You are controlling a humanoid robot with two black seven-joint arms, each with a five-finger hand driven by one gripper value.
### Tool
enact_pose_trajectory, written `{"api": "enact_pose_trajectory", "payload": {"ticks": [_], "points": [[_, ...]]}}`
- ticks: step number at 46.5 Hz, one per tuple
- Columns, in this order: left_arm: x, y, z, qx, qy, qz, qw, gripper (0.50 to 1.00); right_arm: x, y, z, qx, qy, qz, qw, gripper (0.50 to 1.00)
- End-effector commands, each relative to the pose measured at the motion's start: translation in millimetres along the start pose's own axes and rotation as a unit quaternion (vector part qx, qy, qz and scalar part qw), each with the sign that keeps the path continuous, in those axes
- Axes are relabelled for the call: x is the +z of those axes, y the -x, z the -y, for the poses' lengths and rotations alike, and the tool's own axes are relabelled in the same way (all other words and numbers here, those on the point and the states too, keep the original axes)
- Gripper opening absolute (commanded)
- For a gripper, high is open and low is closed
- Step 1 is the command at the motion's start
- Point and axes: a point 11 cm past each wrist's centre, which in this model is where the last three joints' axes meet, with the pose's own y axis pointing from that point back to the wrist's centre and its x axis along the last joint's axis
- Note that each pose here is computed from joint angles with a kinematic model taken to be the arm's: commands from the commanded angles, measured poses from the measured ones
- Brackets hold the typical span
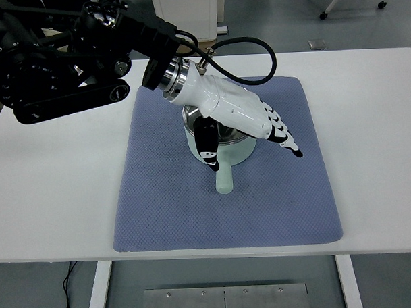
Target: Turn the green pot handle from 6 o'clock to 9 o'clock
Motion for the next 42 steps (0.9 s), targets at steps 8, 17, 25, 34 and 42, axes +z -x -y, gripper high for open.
{"api": "enact_pose_trajectory", "payload": {"ticks": [8, 17, 25, 34, 42], "points": [[-4, 24, 11, -0.053, -0.007, 0.013, 0.998, 1.0, 0, 0, 0, 0.0, 0.0, -0.001, 1.0, 1.0], [-6, 32, 12, -0.08, -0.015, 0.02, 0.996, 1.0, 0, 0, 0, 0.0, 0.0, -0.001, 1.0, 1.0], [-11, 39, 5, -0.107, -0.032, 0.022, 0.994, 1.0, 0, 0, 0, 0.0, 0.0, -0.001, 1.0, 1.0], [-12, 42, 6, -0.113, -0.034, 0.016, 0.993, 1.0, 0, 0, 0, 0.0, 0.0, 0.0, 1.0, 1.0], [-9, 34, 6, -0.09, -0.028, -0.014, 0.995, 1.0, 0, 0, 0, 0.0, 0.0, 0.0, 1.0, 1.0]]}}
